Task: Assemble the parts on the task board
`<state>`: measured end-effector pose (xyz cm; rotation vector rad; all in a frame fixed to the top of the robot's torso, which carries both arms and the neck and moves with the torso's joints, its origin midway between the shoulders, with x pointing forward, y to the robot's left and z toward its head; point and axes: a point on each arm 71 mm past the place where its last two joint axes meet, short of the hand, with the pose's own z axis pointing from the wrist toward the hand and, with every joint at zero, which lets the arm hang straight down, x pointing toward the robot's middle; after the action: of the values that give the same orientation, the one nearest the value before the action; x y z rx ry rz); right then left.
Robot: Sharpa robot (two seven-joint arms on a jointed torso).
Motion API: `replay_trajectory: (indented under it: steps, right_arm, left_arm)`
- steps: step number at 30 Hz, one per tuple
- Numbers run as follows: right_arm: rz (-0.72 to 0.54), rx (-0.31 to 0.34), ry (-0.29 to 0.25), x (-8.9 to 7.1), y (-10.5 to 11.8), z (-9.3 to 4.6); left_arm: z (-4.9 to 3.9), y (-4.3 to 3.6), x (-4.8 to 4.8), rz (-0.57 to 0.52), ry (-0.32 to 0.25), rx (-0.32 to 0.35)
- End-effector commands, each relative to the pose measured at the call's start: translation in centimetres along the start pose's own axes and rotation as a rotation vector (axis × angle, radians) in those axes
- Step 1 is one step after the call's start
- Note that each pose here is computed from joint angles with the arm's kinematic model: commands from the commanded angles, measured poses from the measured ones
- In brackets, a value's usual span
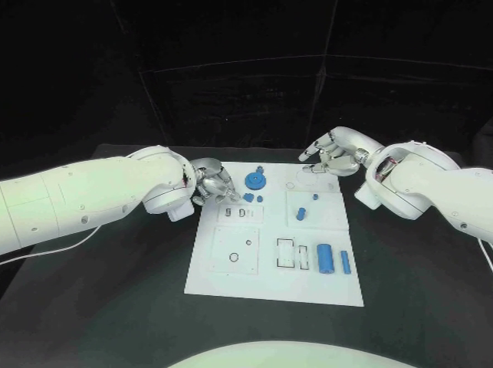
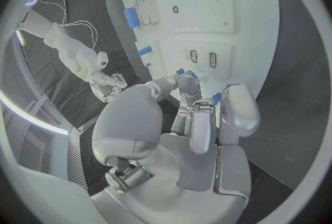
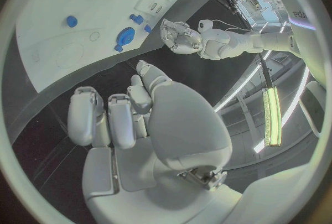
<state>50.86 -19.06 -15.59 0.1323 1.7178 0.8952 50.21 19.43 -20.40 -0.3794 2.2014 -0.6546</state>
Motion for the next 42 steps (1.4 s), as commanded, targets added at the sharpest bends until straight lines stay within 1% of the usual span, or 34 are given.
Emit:
replay_trajectory:
  steps: [1,6,9,15,18,22,27,33,39,42]
  right_arm:
    - [-0.153,-0.066,0.023,0.4,0.9,0.4]
    - [-0.293,-0.127,0.046,1.3,2.2,1.1]
    - [-0.378,-0.159,0.07,2.1,3.0,1.7]
    - [-0.519,-0.203,0.14,4.1,4.8,3.7]
    - [-0.568,-0.224,0.162,5.0,5.6,4.7]
    - [-0.616,-0.255,0.182,6.0,6.6,5.9]
    - [-0.643,-0.278,0.195,6.8,7.3,6.9]
    - [-0.661,-0.297,0.212,7.5,8.0,7.6]
    - [-0.68,-0.3,0.252,8.3,8.5,8.1]
    - [-0.697,-0.29,0.281,8.9,8.2,8.2]
  left_arm:
    - [-0.41,-0.4,-0.8,-0.103,-0.084,0.118]
    - [-1.06,0.06,-1.45,-0.196,-0.131,0.176]
    - [-1.46,0.3,-1.82,-0.269,-0.157,0.218]
    - [-2.24,0.72,-2.6,-0.462,-0.209,0.335]
    - [-2.53,0.92,-2.92,-0.541,-0.231,0.389]
    - [-2.84,1.35,-3.31,-0.621,-0.266,0.438]
    - [-3.01,1.64,-3.55,-0.666,-0.299,0.465]
    - [-3.2,1.63,-3.65,-0.697,-0.327,0.494]
    - [-3.37,1.49,-3.68,-0.719,-0.349,0.517]
    - [-3.44,1.4,-3.72,-0.726,-0.357,0.532]
